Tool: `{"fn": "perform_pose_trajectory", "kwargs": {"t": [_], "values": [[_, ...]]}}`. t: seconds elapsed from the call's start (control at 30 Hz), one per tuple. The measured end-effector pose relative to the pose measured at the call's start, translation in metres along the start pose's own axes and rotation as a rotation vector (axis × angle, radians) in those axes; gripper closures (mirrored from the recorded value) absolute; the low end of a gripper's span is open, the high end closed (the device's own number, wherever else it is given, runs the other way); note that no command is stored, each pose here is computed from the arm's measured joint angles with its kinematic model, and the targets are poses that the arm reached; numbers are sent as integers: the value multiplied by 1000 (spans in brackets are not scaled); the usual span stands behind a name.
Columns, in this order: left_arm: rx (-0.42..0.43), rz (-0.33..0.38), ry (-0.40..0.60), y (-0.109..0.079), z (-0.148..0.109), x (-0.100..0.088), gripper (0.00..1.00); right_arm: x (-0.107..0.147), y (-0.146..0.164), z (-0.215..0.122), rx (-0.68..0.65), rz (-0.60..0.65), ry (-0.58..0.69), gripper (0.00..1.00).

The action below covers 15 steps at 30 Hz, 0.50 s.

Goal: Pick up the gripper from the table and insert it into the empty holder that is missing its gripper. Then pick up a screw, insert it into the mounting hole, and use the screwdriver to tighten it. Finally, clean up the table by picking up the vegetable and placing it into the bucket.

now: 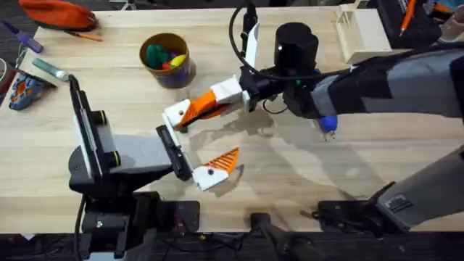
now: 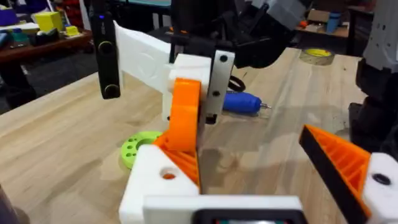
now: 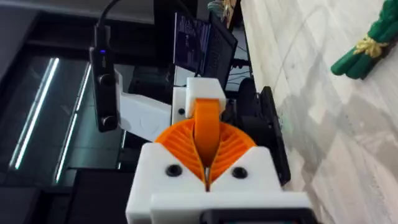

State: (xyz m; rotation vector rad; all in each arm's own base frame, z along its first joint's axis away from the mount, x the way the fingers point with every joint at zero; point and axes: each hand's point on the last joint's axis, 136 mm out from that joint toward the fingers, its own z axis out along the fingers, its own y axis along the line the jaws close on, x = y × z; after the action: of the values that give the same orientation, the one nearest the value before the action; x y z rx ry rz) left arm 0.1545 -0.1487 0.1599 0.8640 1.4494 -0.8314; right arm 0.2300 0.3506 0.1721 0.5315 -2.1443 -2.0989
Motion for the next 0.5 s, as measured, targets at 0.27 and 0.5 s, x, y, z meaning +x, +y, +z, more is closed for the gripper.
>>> {"fn": "perform_pose_trajectory", "kwargs": {"t": [0.27, 0.5], "values": [[-2, 0, 0, 0, 0, 0, 15, 0, -1, 0, 2, 6, -4, 986], [-1, -6, 0, 0, 0, 0, 15, 0, -2, 0, 5, 13, -7, 986]]}}
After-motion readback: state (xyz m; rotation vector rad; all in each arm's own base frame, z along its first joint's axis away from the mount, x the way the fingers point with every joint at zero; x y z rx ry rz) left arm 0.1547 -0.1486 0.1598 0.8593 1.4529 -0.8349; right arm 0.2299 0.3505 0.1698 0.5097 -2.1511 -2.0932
